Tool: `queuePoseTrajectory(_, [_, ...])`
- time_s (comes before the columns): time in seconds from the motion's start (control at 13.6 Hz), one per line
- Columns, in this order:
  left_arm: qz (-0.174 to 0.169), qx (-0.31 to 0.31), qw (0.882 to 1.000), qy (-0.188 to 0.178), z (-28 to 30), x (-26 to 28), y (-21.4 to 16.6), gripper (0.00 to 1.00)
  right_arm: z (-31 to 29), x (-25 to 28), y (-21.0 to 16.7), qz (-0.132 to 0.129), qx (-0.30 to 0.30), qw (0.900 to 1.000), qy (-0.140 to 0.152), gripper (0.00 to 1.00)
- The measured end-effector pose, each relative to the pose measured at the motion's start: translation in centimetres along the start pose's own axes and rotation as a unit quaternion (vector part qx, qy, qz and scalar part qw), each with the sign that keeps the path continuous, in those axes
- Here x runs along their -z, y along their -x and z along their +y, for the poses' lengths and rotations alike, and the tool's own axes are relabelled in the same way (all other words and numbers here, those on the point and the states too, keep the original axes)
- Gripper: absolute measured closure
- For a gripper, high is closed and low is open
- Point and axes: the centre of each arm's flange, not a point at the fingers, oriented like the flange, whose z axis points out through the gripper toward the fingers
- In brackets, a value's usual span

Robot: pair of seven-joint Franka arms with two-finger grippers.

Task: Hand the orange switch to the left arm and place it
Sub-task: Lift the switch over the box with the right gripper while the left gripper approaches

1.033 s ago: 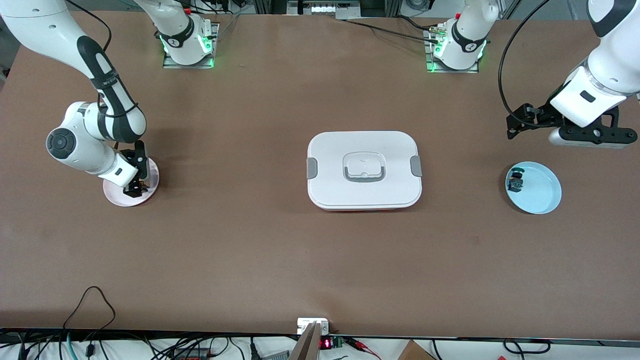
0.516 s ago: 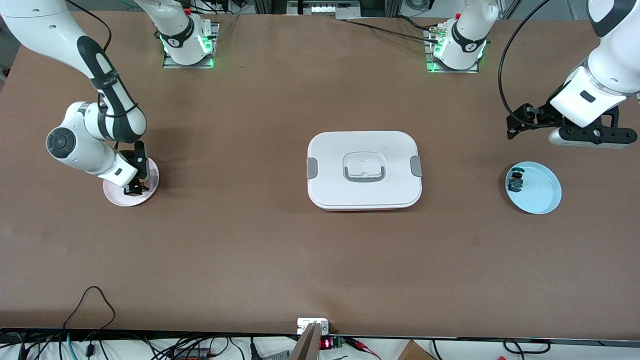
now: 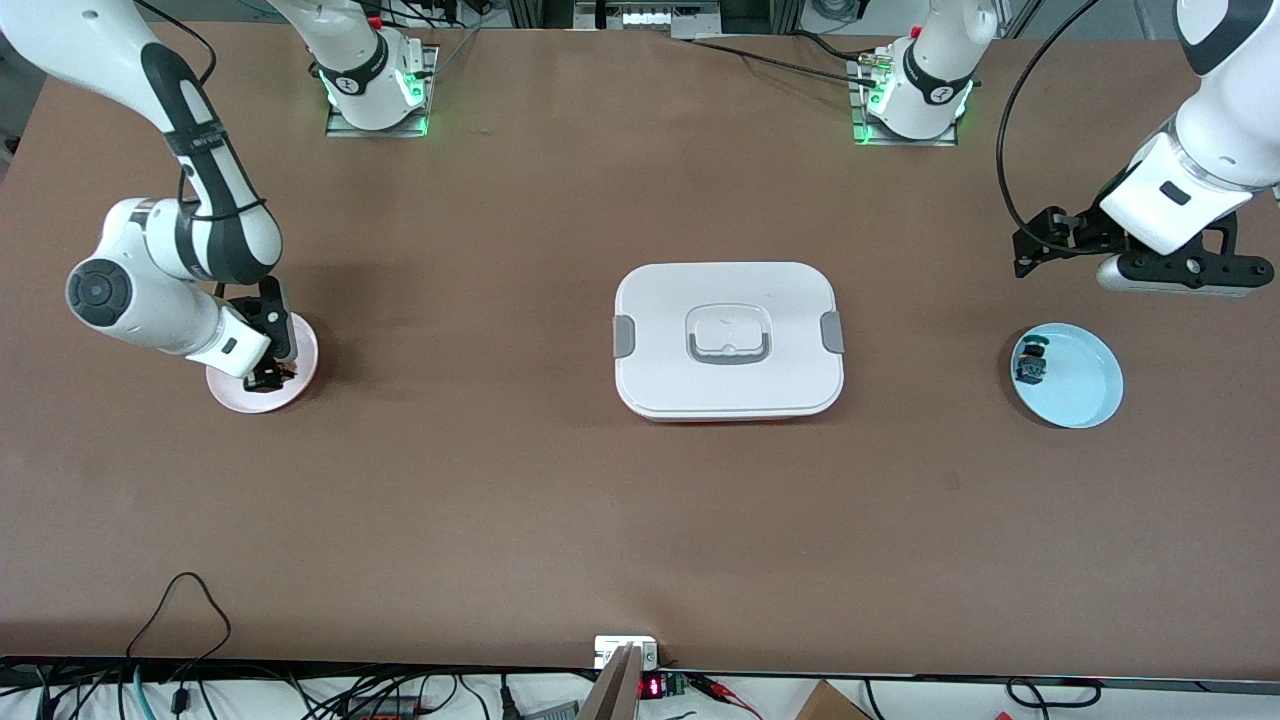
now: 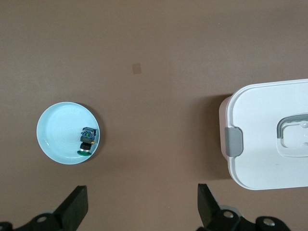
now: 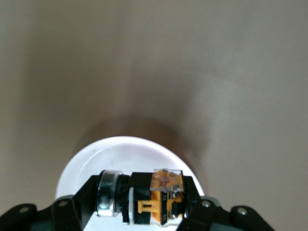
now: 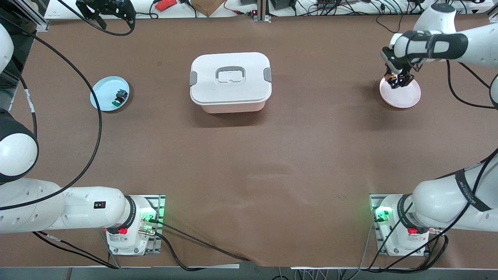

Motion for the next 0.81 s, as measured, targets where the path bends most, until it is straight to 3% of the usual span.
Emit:
queuePoseTrajectory(0.15, [0.000,0.000,1.000,0.000,0.0,0.0,0.0,0.00,0.8,2.5,-1.3,0.021,0.000,1.000,-0.009,0.26])
queuePoseTrajectory(0.37, [0.000,0.000,1.000,0.000,0.0,0.0,0.0,0.00,1.9,3.8,-5.0,0.093,-0.009,0.995,-0.016,0.26])
queuePoseTrajectory(0.59, [-0.001,0.001,1.000,0.006,0.1,0.0,0.0,0.00,2.9,5.5,-10.6,0.184,-0.040,0.982,-0.033,0.26])
queuePoseTrajectory(0.81, [-0.025,0.005,0.999,0.040,0.8,-0.1,0.4,0.00,4.1,8.3,-18.2,0.258,-0.062,0.963,-0.048,0.26])
